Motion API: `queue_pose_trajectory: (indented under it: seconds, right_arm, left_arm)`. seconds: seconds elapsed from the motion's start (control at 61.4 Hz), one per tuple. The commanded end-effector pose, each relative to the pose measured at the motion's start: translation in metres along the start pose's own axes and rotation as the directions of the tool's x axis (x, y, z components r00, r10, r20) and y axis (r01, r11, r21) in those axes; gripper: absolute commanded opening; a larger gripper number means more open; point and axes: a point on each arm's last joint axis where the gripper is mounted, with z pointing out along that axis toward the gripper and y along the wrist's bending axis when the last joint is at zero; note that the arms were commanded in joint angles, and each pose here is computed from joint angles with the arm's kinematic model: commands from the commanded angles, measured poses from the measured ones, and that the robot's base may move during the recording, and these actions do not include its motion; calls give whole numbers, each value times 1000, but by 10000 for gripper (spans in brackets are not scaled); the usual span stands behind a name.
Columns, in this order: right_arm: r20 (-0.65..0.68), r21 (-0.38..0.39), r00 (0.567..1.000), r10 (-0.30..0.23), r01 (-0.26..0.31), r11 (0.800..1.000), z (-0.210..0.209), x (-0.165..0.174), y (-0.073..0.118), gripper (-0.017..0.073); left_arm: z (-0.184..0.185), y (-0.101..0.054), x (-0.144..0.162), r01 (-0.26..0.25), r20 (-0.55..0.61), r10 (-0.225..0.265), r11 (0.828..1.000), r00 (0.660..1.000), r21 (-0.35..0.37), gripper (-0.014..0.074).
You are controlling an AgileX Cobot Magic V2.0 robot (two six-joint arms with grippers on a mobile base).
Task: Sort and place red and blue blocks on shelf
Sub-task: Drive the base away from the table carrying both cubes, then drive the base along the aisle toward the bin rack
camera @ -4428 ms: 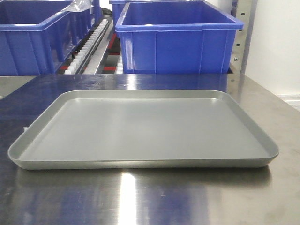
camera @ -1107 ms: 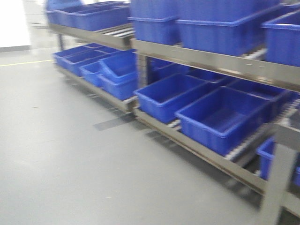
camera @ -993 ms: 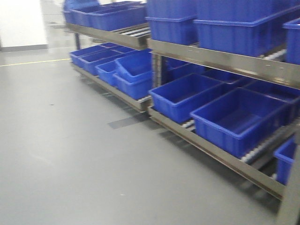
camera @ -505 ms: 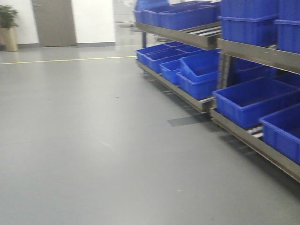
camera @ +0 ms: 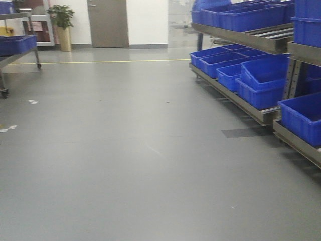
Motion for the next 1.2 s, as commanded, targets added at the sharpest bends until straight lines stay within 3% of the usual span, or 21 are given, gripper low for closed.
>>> queue_pose_trajectory:
  seconds: [0.0,1.188]
  right_arm:
    - [117,3,993,-18,17,1000,-1,-19,0,57]
    - [117,3,993,-18,17,1000,-1,-19,0,57]
  left_arm:
    - [-2,0,-18,1,118,0,1000,993,-9,122]
    - [-2,0,-18,1,118,0,1000,993,-9,122]
